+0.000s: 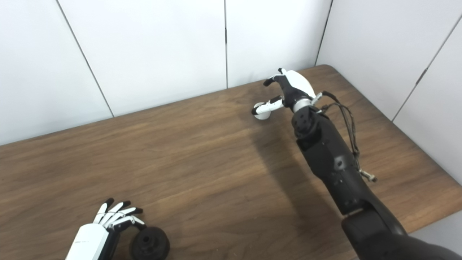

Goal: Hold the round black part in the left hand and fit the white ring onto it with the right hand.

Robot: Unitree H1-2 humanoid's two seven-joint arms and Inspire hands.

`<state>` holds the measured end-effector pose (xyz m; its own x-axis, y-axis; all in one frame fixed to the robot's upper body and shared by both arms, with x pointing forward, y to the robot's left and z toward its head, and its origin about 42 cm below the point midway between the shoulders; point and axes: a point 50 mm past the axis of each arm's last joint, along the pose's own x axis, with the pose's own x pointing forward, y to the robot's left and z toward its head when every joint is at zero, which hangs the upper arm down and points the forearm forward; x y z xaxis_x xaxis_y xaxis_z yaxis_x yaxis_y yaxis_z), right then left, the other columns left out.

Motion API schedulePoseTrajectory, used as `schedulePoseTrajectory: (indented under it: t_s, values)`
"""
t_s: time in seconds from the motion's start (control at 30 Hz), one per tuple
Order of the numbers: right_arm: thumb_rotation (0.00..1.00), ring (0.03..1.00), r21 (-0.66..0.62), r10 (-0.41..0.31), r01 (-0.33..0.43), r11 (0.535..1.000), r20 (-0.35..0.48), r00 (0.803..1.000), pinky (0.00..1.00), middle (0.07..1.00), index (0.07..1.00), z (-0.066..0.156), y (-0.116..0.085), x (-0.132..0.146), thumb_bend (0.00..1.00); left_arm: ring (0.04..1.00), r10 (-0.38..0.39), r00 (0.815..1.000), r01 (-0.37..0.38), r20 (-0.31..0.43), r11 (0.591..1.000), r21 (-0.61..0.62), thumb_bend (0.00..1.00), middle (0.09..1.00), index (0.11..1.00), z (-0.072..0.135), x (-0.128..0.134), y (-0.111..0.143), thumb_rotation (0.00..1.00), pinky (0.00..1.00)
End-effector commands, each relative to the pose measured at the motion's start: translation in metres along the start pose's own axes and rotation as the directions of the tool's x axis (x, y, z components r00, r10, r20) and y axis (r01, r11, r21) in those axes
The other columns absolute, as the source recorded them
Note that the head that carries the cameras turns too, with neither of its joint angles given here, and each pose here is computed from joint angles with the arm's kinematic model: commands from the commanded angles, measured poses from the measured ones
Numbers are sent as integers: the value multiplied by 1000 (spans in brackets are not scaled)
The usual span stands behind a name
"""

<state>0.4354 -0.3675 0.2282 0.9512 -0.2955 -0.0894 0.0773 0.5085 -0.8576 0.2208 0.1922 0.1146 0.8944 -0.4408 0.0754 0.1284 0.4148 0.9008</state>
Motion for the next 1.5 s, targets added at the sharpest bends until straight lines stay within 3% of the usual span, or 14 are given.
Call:
schedulePoseTrajectory:
  t_s: [0.0, 0.47, 1.47]
  values:
    - [302, 1000, -39, -67, 69, 997, 36, 997, 1000, 996, 742, 17, -31, 10, 905, 894, -48, 998, 49, -40, 998, 38, 524, 777, 484, -9, -11, -1, 52, 1000]
    - [352, 1000, -184, 15, -14, 983, 2, 1000, 1000, 952, 727, 20, -14, 18, 933, 895, -54, 997, 55, -48, 998, 36, 524, 781, 484, -4, -13, 2, 52, 1000]
    - [329, 980, -185, -3, -2, 983, -22, 1000, 1000, 908, 661, 16, -11, 20, 869, 888, -52, 998, 53, -46, 998, 39, 524, 778, 484, -3, -12, 1, 52, 1000]
